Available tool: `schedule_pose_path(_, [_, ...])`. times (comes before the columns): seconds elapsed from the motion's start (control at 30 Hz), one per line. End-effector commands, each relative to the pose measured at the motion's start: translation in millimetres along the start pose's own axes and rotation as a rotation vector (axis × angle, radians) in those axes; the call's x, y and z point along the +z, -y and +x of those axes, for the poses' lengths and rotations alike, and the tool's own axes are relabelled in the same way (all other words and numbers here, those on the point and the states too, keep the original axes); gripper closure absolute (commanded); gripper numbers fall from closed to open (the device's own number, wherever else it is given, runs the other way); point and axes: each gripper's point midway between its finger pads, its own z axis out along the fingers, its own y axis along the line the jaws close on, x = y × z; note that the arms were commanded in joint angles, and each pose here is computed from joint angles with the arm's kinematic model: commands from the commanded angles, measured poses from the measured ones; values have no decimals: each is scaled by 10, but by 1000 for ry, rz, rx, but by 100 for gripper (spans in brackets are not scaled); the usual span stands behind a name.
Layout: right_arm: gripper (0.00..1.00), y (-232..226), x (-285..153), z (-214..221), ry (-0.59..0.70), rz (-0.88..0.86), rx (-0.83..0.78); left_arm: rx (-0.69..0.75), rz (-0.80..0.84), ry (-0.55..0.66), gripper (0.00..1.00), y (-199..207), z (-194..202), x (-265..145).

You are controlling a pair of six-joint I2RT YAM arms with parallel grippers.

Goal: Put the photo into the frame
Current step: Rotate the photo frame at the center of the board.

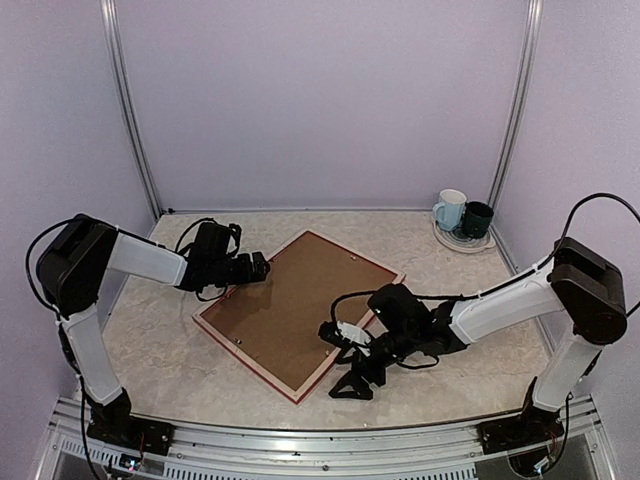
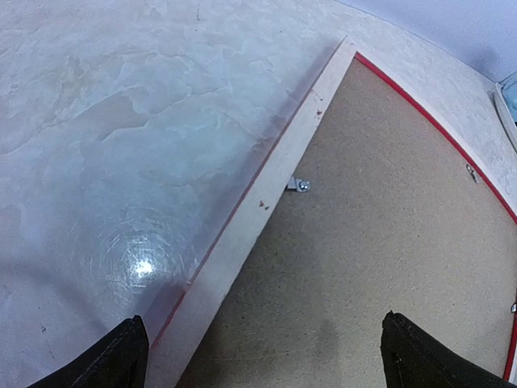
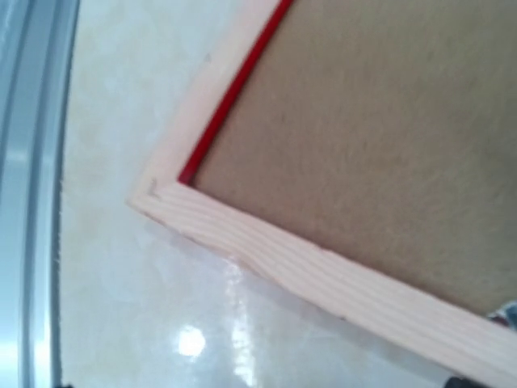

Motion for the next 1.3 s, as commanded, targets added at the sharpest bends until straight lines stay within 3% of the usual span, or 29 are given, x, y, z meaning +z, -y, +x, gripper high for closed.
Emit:
schedule_pose_path(0.0, [1,79,-275,-298,132,79,-53,11,48,6,1,156,-128,-1])
schedule_pose_path(0.3, [1,650,-1005,-468,346,321,99,-78,-33,92,1,179,-152,-628])
schedule_pose_path(0.5, [1,1037,-1391,-414,429,453,250,-125,-103,98,1,159,191,-1129])
schedule_pose_path(0.8, [1,1699,-1956,-370,481,627,499,-337,-98,53,1,-26,726,-1617])
schedule_pose_path(1.03, [1,2213,-2274,-378,546,618,633,-410,-129,35,1,-33,1019,-1732])
schedule_pose_path(1.27, [1,2671,-2193,-407,542,517,673,-423,-225,-9,1,-286,1403,-1580])
